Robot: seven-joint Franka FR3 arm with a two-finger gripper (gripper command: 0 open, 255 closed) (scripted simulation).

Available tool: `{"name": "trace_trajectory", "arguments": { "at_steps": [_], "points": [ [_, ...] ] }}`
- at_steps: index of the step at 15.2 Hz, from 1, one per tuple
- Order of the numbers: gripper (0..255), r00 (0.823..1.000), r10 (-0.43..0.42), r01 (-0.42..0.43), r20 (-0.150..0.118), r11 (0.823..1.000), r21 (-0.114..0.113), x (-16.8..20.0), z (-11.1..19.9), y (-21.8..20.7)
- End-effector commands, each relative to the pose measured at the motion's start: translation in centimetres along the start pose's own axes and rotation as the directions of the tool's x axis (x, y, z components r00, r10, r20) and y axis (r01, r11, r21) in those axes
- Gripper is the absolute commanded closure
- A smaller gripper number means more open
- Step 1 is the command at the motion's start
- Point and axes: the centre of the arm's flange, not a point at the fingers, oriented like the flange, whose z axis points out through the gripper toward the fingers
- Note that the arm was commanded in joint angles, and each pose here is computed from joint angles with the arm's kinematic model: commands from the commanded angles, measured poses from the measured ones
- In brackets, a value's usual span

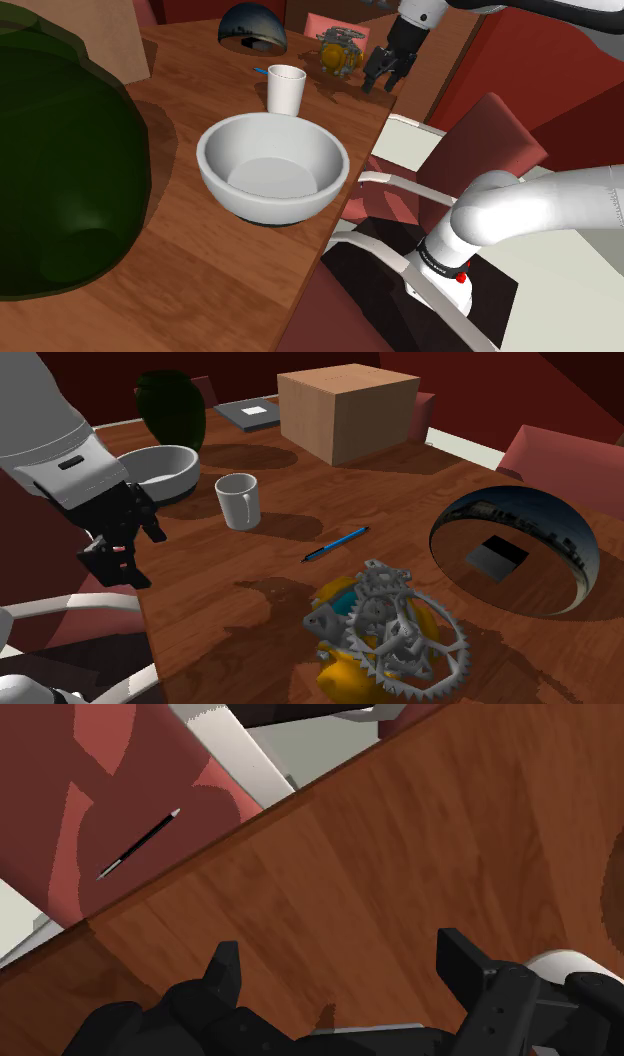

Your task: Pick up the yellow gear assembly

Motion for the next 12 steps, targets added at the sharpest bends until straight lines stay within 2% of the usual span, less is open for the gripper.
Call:
{"name": "trace_trajectory", "arguments": {
  "at_steps": [1, 6, 12],
  "points": [
    [0, 1.000, 0.000, 0.000, 0.000, 1.000, 0.000, 0.0, 0.0, 0.0],
    [0, 0.995, 0.023, -0.013, -0.102, 0.995, 0.094, 4.2, -0.2, 4.7],
    [0, 0.974, 0.062, -0.016, -0.218, 0.978, 0.208, 9.0, -0.5, 10.4]
  ]
}}
